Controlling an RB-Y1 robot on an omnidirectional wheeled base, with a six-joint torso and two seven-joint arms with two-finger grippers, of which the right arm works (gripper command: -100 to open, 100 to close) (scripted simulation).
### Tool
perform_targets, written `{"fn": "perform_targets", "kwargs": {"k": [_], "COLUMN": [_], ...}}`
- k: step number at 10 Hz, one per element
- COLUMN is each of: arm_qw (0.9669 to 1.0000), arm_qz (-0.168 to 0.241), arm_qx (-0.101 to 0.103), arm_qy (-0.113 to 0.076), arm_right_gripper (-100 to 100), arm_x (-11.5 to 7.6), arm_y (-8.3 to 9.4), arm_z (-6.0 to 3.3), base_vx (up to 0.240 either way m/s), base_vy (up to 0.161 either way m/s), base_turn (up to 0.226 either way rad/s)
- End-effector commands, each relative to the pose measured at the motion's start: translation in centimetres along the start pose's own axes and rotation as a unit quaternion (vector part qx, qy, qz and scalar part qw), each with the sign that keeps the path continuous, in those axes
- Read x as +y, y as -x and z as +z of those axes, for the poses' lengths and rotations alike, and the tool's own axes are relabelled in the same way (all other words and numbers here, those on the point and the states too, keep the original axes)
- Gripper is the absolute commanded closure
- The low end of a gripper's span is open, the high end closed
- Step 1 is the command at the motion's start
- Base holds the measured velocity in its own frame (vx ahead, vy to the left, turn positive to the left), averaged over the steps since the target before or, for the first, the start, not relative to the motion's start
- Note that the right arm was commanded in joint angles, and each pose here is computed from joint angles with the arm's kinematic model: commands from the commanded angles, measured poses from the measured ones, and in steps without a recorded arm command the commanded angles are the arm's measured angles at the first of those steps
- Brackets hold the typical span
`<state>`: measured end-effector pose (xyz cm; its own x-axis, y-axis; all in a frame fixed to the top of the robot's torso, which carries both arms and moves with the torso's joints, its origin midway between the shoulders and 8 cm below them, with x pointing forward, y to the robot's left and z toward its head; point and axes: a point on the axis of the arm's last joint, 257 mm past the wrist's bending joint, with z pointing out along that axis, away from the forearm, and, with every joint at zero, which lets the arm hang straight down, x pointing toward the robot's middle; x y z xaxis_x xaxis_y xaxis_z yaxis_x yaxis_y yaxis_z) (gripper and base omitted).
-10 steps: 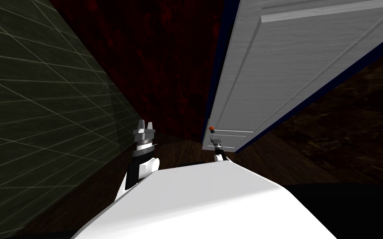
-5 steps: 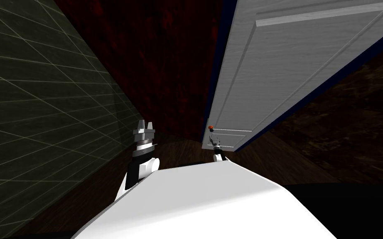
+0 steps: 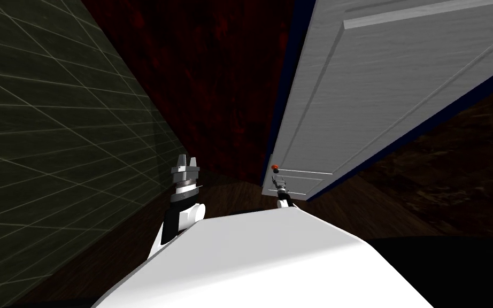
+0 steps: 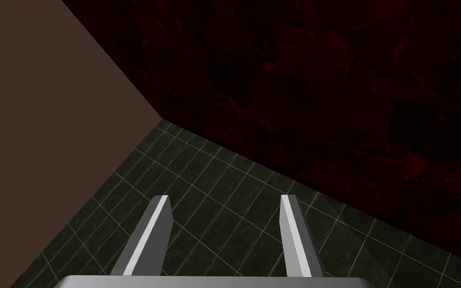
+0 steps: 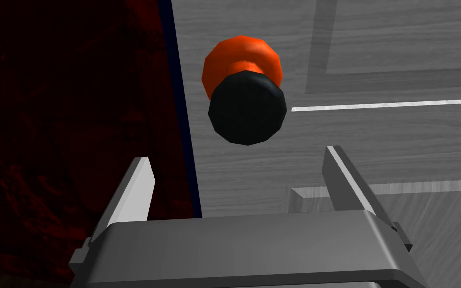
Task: Pull the door open
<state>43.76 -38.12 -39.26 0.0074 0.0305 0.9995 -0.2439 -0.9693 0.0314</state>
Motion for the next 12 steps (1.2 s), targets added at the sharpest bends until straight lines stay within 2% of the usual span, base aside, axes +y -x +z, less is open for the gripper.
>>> {"fn": "perform_targets", "kwargs": {"k": [1,4,5,6,11,12], "arm_qw": [0.9999,0.9996,0.9997,0.9997,0.9997,0.9999], "arm_qz": [0.001,0.001,-0.001,-0.001,-0.001,0.000], "arm_qx": [0.000,0.001,0.000,0.000,0.000,-0.001], "arm_qy": [0.011,0.030,0.026,0.026,0.026,0.016], "arm_right_gripper": [-100,-100,-100,100,100,100], "arm_x": [1.9,5.5,4.8,4.8,4.8,5.0], "arm_y": [0.1,0.1,0.2,0.2,0.2,0.3], "arm_z": [-0.19,-0.81,-0.70,-0.70,-0.70,-1.08], "base_vx": [0.197,0.208,0.088,-0.009,-0.018,-0.127], "base_vy": [-0.006,-0.016,-0.015,-0.007,0.000,-0.038], "base_turn": [0.140,0.128,0.020,-0.044,0.001,0.109]}}
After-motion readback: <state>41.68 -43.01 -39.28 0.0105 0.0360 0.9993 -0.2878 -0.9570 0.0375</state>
